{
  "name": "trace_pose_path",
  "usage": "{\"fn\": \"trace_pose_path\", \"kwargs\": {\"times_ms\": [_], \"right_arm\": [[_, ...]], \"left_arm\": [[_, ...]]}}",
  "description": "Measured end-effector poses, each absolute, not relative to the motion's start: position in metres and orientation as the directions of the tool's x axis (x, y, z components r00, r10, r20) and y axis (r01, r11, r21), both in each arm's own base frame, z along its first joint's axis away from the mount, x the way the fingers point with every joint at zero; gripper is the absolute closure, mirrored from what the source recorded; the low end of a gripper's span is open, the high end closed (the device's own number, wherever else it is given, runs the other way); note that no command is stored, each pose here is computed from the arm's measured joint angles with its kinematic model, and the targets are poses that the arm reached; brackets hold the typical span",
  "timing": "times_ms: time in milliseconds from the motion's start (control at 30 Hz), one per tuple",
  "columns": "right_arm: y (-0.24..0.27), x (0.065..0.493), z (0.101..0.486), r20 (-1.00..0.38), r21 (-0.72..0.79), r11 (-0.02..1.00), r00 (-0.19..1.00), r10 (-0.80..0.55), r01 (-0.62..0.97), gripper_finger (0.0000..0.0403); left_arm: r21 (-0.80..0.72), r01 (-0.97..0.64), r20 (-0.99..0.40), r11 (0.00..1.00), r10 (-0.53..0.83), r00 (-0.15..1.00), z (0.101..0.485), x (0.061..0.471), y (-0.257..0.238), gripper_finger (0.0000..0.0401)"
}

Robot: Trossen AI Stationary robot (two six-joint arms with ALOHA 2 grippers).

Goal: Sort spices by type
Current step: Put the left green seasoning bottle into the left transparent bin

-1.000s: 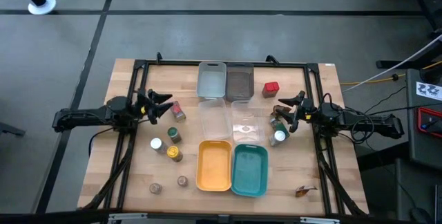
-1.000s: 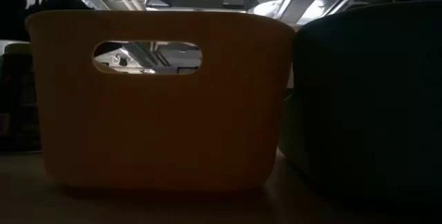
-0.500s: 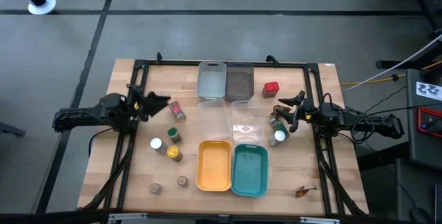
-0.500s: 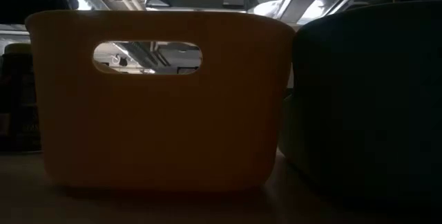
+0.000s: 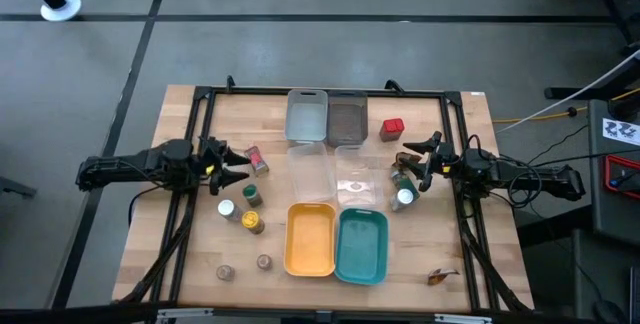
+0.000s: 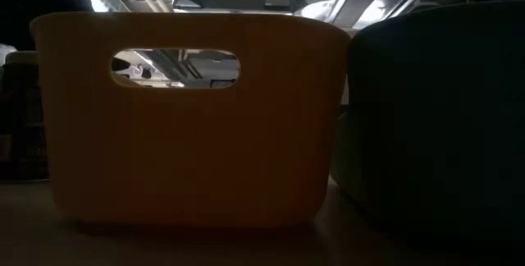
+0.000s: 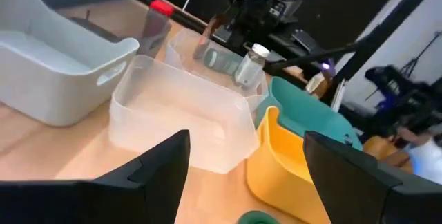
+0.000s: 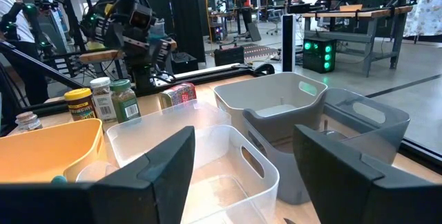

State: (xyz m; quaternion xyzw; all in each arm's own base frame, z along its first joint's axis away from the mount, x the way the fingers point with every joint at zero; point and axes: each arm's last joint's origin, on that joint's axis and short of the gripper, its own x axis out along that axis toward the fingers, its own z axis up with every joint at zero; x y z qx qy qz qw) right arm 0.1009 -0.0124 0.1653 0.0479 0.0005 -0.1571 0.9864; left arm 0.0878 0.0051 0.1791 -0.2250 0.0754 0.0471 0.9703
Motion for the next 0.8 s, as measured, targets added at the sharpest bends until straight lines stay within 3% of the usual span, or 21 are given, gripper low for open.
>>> {"fn": "trace_pose_path", "kwargs": {"times_ms": [300,800], "right_arm": [[-0.012,0.101,0.165,-0.016,0.118,0.944,0.951,-0.309,0.309,0.016],[-0.012,0.101,0.165,-0.014,0.155,0.939,0.951,-0.31,0.308,0.016]], "left_arm": [[-0.326,-0.013,-0.3,0.945,-0.091,0.95,0.166,0.085,0.001,0.0135],[-0.14,0.095,-0.275,0.986,-0.131,0.953,0.169,0.087,-0.002,0.0165]]}}
